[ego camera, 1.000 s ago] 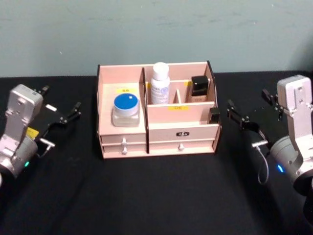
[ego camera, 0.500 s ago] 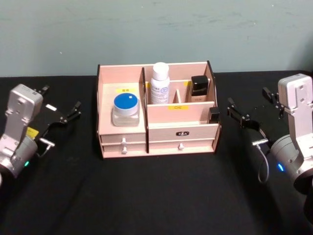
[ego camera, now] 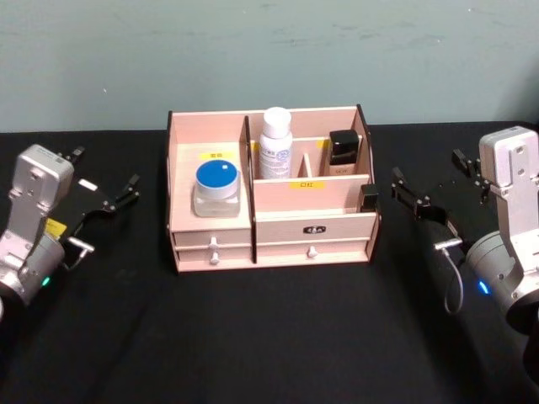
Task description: Pick up the facial cleanser and watermelon frost from the table and place them into the tiered storage box.
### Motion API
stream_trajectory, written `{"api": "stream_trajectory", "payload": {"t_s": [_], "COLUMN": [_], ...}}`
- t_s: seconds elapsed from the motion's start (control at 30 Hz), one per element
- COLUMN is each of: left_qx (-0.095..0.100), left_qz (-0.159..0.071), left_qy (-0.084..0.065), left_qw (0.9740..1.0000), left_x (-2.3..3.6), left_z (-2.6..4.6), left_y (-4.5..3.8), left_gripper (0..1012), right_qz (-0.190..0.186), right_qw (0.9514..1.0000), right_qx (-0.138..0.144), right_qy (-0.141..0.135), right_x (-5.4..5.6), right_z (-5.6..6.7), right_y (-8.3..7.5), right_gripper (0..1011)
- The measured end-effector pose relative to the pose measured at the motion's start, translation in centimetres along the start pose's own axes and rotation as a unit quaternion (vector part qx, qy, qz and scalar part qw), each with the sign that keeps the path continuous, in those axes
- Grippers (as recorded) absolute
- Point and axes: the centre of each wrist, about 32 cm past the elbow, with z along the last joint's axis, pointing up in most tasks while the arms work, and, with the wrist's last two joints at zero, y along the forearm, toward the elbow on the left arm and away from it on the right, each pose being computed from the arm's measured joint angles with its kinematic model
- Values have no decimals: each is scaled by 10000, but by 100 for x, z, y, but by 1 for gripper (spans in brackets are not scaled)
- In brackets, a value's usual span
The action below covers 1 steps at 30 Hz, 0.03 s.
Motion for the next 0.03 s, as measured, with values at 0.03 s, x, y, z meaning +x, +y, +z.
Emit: {"api": "stream_trajectory", "payload": {"t_s": [0.03], "left_qx": [0], "left_qz": [0], "left_qy": [0], "left_qw": [10000], "left_x": [0], "left_z": [0], "left_y": [0], "left_gripper": [1001], "right_qz": [0], "right_qw": [10000], "right_qx": [1], "right_qy": [0], "right_x": [0], "right_z": [0], "right_y": [0], "right_gripper": [1002]}}
